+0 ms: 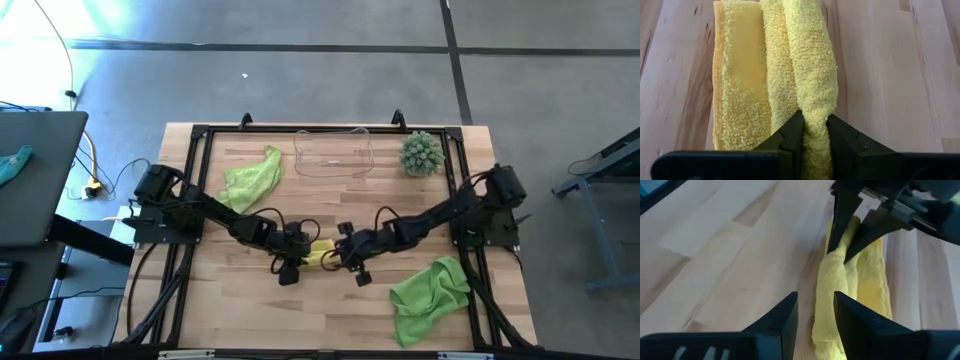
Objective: Roll microfiber towels into tight, uniform cylinder then place into a basket
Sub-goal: Roll the yellow microfiber towel
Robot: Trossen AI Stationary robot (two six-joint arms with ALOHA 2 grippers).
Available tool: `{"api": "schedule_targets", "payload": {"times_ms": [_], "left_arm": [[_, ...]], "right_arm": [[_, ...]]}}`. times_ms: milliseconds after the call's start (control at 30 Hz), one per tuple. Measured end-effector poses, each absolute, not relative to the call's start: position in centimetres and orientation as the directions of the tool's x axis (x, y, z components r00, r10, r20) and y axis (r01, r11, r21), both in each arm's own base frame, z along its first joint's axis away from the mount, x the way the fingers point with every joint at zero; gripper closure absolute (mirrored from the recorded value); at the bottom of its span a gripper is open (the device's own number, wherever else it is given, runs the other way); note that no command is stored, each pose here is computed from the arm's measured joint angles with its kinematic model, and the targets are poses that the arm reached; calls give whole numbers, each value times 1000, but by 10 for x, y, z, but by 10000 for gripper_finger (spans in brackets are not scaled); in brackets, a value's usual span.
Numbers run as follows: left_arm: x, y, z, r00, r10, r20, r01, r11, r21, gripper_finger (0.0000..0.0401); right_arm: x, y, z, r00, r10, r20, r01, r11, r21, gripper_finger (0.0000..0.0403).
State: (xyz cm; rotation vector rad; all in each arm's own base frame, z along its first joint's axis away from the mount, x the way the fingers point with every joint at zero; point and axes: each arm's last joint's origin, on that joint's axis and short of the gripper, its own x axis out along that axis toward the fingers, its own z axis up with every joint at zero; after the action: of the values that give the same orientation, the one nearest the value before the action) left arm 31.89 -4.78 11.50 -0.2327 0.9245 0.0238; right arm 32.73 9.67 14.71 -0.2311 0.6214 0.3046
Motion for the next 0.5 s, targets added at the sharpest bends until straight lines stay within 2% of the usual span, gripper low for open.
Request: {"api": "schedule_targets", "payload": {"times_ms": [167,333,500], "left_arm": [[320,-48,115,611,-79,-788,-119,974,-190,341],[320,-48,115,614,-76,-786,-127,973,-194,341],[320,-48,115,614,-76,-786,-127,973,-194,341]], "right_arm": [[330,97,129,742,185,-644,-342,931,-126,286],[331,95,118,748,88,-658,-278,942,-189,285],[334,92,120,771,62,-634,-245,948,-205,257]]}}
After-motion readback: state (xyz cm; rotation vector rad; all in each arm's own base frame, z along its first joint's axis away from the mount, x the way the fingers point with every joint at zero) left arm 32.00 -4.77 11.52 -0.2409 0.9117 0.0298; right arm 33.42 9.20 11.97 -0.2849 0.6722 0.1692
